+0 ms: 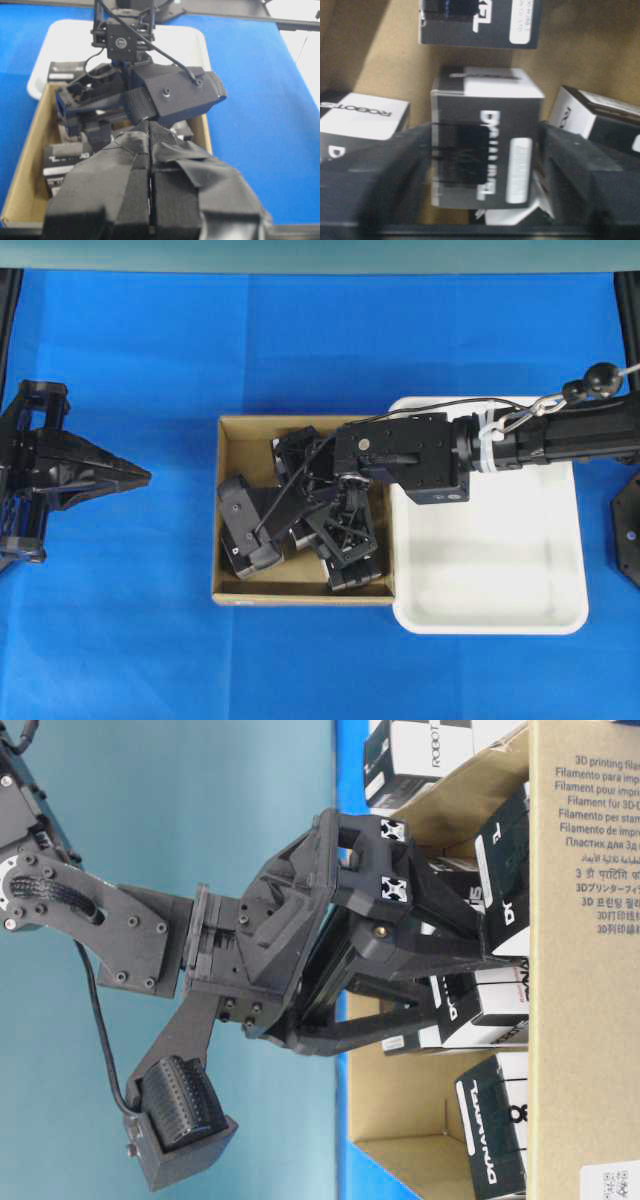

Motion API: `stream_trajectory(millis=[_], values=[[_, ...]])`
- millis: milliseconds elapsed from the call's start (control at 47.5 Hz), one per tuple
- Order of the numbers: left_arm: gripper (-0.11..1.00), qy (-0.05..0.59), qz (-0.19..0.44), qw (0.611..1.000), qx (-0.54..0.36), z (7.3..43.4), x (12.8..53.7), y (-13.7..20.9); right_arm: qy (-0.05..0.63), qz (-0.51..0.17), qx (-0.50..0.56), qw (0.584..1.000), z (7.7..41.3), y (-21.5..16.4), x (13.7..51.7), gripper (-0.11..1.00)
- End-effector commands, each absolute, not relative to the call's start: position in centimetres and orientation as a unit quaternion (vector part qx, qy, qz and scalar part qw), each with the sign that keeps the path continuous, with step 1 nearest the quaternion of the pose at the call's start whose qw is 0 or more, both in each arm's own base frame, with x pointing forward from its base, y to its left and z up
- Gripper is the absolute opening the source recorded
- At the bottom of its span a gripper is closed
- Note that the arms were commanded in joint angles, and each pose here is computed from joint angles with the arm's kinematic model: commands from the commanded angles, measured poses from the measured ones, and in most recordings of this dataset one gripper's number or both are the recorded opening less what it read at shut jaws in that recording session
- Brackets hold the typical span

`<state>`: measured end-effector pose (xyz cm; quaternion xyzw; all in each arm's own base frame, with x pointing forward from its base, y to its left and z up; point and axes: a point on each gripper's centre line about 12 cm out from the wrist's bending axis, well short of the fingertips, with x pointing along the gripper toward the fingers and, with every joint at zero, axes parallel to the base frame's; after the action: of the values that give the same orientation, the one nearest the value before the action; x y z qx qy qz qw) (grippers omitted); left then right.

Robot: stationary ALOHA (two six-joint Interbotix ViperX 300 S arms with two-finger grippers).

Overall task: Pick a box that is randomly placed inside the cardboard box.
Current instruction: 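Close the right gripper around the black DYNAMIXEL box, then lift the held box and carry it right over the white tray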

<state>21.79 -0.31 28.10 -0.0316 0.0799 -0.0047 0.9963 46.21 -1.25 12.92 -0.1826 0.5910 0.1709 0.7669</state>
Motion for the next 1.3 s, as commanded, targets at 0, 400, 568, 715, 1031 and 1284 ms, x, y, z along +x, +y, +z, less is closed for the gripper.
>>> stream_trajectory(millis=[0, 400, 568, 715, 1031, 1284], values=[[-0.07, 0.063, -0.006, 0.997, -0.032, 29.2, 22.1, -0.4, 0.584, 0.173, -0.187, 0.771, 13.6, -0.8, 46.4, 0.69], [-0.07, 0.060, -0.006, 0.998, -0.031, 29.4, 22.1, -0.4, 0.561, 0.127, -0.133, 0.807, 22.6, -0.9, 45.6, 0.59], [-0.07, 0.058, -0.006, 0.998, -0.032, 29.5, 22.1, -0.4, 0.583, 0.090, -0.086, 0.803, 25.7, -3.1, 42.9, 0.59], [-0.07, 0.059, -0.006, 0.998, -0.031, 29.5, 22.1, -0.4, 0.606, 0.063, -0.056, 0.791, 27.0, -5.8, 39.1, 0.59], [-0.07, 0.055, -0.007, 0.998, -0.031, 29.8, 22.1, -0.4, 0.629, 0.015, -0.014, 0.777, 25.3, -9.5, 31.9, 0.59], [-0.07, 0.055, -0.008, 0.998, -0.032, 29.8, 22.1, -0.4, 0.637, 0.024, -0.048, 0.769, 22.1, -9.9, 28.3, 0.59]])
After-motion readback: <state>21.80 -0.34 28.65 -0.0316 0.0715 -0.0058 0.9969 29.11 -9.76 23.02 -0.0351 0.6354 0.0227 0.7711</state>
